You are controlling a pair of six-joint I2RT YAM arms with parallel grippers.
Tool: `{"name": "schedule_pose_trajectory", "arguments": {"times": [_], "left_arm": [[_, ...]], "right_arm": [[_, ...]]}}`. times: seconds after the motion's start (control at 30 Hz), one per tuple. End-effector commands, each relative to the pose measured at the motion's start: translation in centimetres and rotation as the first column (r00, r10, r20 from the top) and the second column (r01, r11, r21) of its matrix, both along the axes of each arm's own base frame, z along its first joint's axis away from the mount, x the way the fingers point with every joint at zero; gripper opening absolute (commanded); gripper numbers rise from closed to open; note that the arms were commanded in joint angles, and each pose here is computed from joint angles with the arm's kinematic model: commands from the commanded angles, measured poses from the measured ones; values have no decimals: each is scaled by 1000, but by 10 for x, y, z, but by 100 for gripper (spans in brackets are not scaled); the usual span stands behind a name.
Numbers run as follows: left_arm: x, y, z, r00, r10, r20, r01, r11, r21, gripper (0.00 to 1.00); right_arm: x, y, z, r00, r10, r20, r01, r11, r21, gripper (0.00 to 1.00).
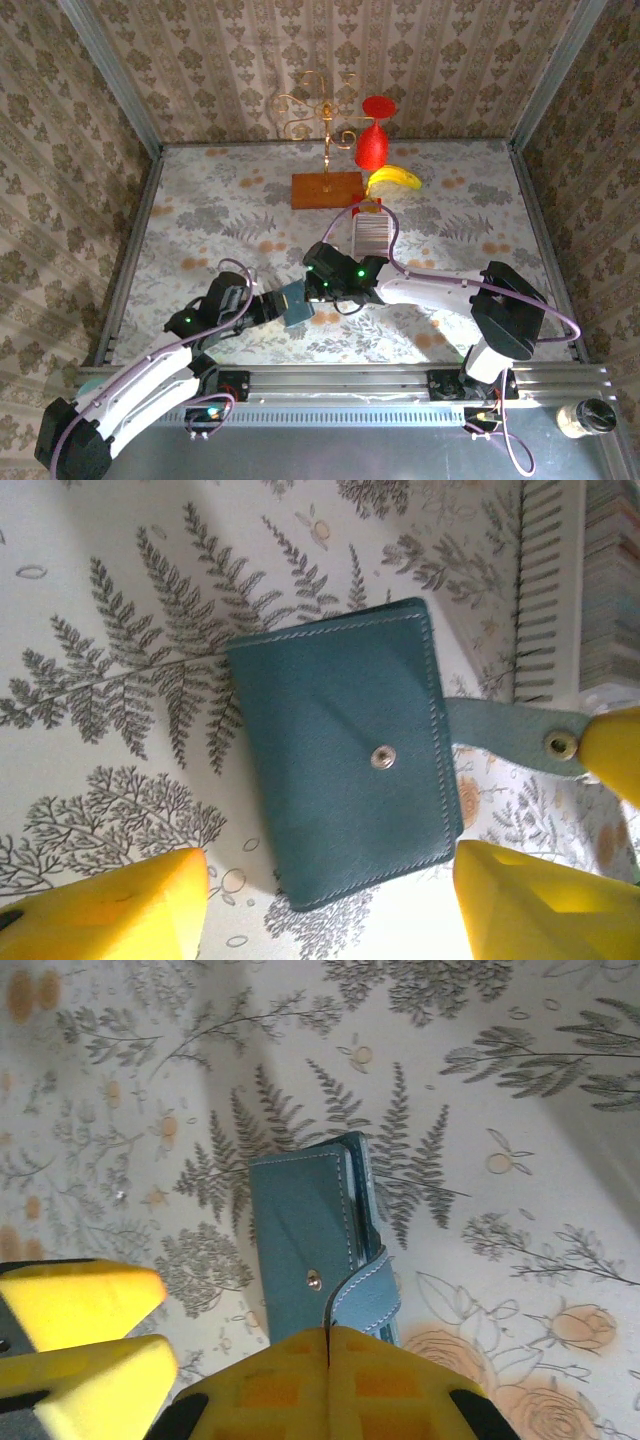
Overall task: Put the credit cards into the card holder
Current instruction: Open the card holder at the bottom-center of the table.
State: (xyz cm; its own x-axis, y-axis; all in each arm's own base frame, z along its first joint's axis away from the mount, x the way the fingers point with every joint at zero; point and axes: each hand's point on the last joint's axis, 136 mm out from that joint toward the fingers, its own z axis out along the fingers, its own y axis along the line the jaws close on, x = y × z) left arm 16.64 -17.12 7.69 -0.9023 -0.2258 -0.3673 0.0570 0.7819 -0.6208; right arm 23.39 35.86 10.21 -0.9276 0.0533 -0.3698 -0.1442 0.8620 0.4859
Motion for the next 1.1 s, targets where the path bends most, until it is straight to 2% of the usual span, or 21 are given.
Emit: {"name": "schedule_pose_trajectory", "arguments": {"times": [0.0, 0.13, 0.3, 0.5, 0.63, 0.9, 1.07], "left_arm": [[14, -5, 20, 998, 10, 56, -9, 1000, -10, 69], [20, -7, 17, 999, 27, 33, -25, 999, -41, 70], [27, -10, 14, 999, 45, 2, -44, 992, -122, 70], [29, -9, 15, 999, 52, 13, -49, 989, -139, 70], [28, -11, 11, 999, 47, 3, -46, 986, -158, 65], [27, -12, 13, 999, 37, 16, -34, 986, -161, 68], [26, -12, 9, 1000, 28, 5, -27, 989, -145, 58]], "right_arm": [[1, 20, 36, 998, 25, 49, -32, 991, 131, 0], [1, 24, 49, 997, 23, 71, -36, 981, 190, 0], [1, 21, 49, 997, 13, 70, -26, 981, 190, 0], [-2, 15, 46, 998, 1, 65, -13, 983, 181, 0], [-3, 12, 44, 998, 2, 63, -13, 985, 173, 0], [-4, 13, 53, 997, 3, 78, -18, 979, 205, 0], [-3, 9, 51, 997, -4, 78, -11, 982, 191, 0]]}}
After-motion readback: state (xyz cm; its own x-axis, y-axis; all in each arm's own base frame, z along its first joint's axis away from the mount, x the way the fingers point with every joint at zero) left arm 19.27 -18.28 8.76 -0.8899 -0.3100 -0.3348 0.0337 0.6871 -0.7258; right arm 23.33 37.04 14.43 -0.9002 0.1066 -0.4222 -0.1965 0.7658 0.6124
